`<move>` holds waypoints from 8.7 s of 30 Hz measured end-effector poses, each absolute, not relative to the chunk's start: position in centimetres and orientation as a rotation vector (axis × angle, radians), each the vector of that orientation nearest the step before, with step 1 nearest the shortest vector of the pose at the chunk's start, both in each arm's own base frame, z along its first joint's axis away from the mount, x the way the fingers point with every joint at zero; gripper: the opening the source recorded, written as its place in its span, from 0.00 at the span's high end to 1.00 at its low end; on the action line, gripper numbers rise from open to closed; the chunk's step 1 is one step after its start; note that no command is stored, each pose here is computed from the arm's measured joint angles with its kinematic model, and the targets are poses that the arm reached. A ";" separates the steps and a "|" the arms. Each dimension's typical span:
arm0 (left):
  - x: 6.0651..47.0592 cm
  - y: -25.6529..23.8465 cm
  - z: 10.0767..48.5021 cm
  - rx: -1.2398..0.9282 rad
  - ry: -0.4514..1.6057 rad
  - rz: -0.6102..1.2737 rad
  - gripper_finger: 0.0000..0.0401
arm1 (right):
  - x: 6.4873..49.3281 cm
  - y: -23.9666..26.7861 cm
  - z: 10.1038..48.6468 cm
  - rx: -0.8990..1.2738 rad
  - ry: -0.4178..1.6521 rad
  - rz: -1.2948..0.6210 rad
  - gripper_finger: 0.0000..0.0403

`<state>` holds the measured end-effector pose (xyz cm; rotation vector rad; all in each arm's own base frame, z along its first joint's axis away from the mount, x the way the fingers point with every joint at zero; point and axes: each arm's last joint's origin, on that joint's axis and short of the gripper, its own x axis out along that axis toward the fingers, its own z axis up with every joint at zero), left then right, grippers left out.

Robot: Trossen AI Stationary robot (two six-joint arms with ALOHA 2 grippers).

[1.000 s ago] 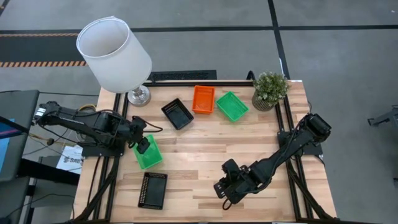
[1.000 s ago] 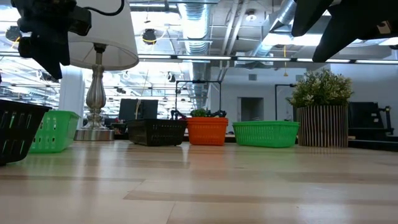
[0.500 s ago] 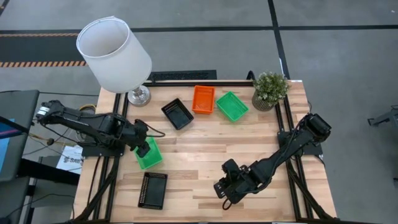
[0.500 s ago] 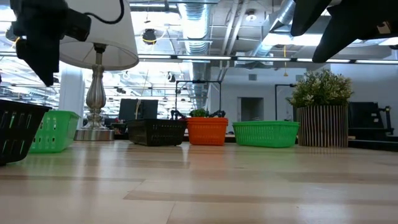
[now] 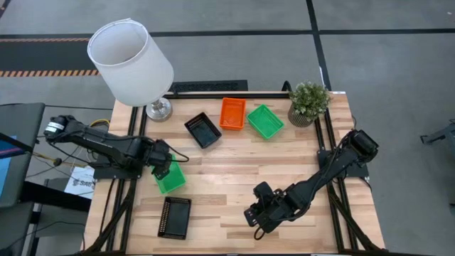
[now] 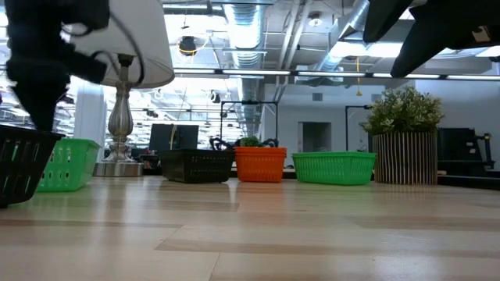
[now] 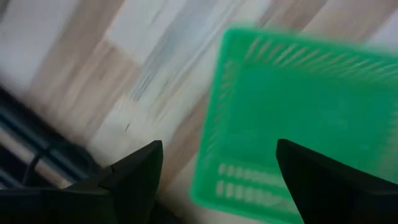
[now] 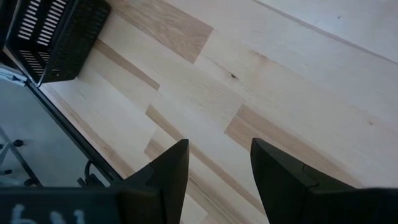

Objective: Stack baskets by color
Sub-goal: Stack the left green bin on top of the right green bin, then stack the bottom black bin on top of the top black bin

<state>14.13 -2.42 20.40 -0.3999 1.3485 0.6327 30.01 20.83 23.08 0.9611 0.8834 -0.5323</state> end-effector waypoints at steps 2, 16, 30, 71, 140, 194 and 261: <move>13.8 -2.3 19.3 -0.399 1.378 0.632 0.26 | 30.0 20.8 23.1 0.961 0.883 -0.531 0.52; 13.4 -2.2 16.8 -0.522 1.368 0.662 0.55 | 30.1 20.9 23.2 0.962 0.879 -0.510 0.53; 14.5 -1.4 17.4 -0.656 1.228 0.761 0.99 | 31.3 19.0 23.1 0.928 0.871 -0.541 0.54; 25.4 -2.7 23.5 -0.519 1.106 0.347 1.00 | 36.1 5.8 27.6 0.636 0.717 -0.347 0.36; 28.0 -2.9 43.2 -0.266 0.601 0.129 0.29 | 29.7 -3.7 30.9 0.489 0.954 -0.465 0.99; 22.4 -4.1 46.1 -0.362 0.502 0.283 0.29 | 21.2 -22.8 24.5 0.700 1.112 -0.547 0.92; 12.0 -18.1 23.2 -0.933 1.040 0.686 0.29 | 30.1 -0.4 35.7 0.486 1.085 -0.278 0.53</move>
